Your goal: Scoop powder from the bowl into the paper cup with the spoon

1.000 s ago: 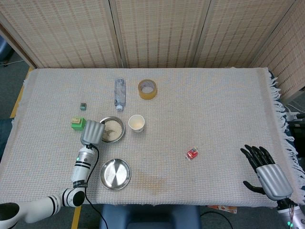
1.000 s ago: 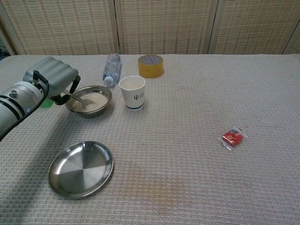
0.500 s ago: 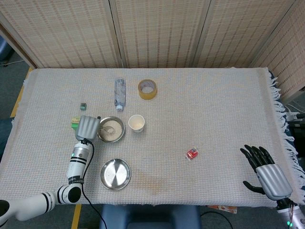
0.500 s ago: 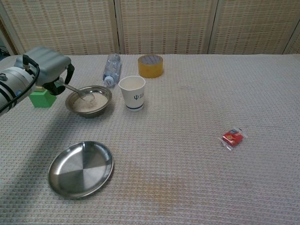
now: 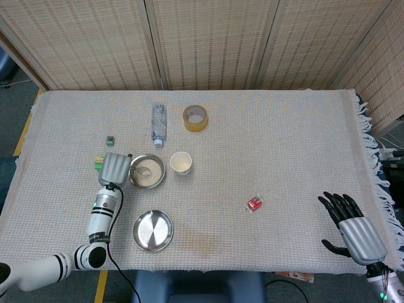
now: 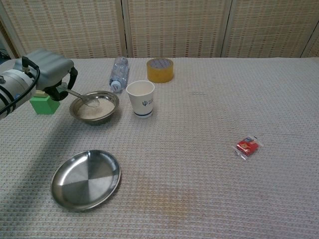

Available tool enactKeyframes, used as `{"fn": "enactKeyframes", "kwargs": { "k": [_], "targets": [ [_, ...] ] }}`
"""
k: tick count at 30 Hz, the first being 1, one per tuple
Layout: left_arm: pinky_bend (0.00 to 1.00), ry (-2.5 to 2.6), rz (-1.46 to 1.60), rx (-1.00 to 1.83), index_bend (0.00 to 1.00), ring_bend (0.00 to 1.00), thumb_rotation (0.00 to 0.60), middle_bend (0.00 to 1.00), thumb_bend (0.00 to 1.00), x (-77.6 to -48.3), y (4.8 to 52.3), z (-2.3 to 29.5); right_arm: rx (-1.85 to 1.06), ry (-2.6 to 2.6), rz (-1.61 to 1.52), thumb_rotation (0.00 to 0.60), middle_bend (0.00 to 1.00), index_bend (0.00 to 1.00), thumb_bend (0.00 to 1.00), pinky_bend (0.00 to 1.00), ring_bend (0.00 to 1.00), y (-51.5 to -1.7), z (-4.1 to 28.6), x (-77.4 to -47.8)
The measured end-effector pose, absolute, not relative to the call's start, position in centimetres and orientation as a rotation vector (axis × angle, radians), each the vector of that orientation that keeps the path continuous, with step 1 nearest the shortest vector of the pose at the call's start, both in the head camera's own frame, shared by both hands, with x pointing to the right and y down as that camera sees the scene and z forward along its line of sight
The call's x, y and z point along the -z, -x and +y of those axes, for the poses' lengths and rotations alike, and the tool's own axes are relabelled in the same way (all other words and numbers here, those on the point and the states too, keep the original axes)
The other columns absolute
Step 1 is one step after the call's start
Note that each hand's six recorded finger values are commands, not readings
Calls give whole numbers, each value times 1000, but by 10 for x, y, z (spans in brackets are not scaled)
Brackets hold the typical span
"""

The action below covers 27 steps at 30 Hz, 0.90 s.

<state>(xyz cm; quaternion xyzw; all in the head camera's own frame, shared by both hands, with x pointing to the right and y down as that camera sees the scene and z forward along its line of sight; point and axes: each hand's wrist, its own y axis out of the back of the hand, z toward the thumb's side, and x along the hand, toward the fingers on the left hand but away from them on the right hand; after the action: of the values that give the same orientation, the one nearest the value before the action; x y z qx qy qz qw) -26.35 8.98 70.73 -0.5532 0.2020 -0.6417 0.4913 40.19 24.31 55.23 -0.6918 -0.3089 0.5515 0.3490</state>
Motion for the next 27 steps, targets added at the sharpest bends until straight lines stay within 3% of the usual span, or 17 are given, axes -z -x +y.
{"fn": "enactKeyframes", "kwargs": {
  "k": [9, 27],
  "targets": [
    [1000, 1523, 505, 1674, 570, 1000, 600, 1000, 396, -712, 274, 85, -1432, 1799, -795, 600, 0, 0, 88, 0, 0, -401, 244, -553],
    [1000, 1788, 680, 1718, 573, 1000, 600, 1000, 394, -688, 254, 52, -1438, 1800, -790, 600, 0, 0, 88, 0, 0, -401, 244, -553]
  ]
}}
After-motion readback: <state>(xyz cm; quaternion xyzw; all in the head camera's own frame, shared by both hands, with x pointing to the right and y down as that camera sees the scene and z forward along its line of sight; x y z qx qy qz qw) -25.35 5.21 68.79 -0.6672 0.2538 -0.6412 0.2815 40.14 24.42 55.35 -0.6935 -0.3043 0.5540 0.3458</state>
